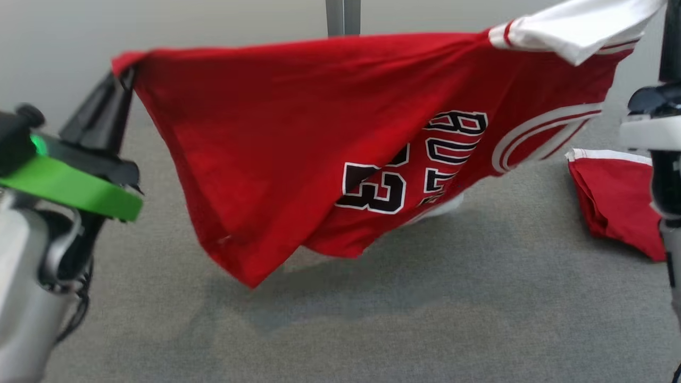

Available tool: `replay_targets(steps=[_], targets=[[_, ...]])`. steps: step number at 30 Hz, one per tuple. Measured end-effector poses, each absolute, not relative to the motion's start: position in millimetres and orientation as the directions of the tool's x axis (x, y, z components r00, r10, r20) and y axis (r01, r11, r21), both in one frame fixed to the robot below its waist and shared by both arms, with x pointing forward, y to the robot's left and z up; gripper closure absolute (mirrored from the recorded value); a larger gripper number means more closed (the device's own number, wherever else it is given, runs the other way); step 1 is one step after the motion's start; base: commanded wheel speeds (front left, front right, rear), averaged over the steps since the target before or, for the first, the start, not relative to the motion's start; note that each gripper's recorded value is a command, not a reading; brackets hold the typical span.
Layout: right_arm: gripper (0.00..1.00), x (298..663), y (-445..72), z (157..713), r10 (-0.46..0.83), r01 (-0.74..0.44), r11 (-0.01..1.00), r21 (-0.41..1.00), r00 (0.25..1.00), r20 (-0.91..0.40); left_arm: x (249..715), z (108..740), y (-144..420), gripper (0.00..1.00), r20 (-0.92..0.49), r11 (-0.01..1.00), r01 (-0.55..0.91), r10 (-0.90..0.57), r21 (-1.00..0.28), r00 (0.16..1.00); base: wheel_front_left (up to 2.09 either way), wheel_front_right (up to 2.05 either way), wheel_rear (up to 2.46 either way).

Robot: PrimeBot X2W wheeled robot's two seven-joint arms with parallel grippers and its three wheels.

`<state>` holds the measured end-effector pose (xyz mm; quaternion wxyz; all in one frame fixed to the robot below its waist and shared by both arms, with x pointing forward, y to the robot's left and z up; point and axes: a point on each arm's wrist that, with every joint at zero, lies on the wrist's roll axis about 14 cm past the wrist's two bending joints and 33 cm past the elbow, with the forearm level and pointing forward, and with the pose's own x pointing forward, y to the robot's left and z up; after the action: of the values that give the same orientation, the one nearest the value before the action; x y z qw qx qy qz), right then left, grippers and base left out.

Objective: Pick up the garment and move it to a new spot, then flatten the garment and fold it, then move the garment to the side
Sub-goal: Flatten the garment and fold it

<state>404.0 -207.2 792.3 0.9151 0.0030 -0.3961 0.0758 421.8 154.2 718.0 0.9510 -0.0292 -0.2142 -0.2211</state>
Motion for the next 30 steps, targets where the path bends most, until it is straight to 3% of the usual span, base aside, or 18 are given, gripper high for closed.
replay_targets(steps=[5,8,15,22,25,30], targets=[[1.0,411.9,-206.1,826.2,0.169,-0.138,0.985,-0.103,0.651,0.74,429.8,751.0,171.1,1.0,0.377,0.903,0.425,-0.413,0.056,0.829,0.0,0.0,0.0],[1.0,432.9,-202.2,831.9,0.187,-0.138,0.982,-0.126,0.682,0.707,444.0,756.3,173.5,1.0,0.318,0.899,0.438,-0.421,0.021,0.849,0.0,0.0,0.0],[1.0,520.3,-170.0,810.0,0.245,-0.175,0.969,-0.175,0.781,0.574,517.0,722.9,184.4,1.0,0.138,0.915,0.389,-0.373,-0.108,0.917,0.0,0.0,0.0],[1.0,590.8,-164.2,832.6,0.206,-0.114,0.978,-0.176,0.694,0.69,598.0,771.7,197.6,1.0,0.378,0.952,0.303,-0.263,-0.049,0.887,0.0,0.0,0.0],[1.0,618.1,-176.4,808.1,0.169,-0.088,0.984,-0.153,0.721,0.672,627.6,743.5,190.5,1.0,0.343,0.942,0.314,-0.258,-0.12,0.903,0.0,0.0,0.0],[1.0,644.0,-176.9,695.1,0.187,-0.129,0.98,-0.154,0.868,0.46,639.7,623.4,159.8,1.0,0.015,0.87,0.342,-0.36,-0.354,0.933,0.0,0.0,0.0]])
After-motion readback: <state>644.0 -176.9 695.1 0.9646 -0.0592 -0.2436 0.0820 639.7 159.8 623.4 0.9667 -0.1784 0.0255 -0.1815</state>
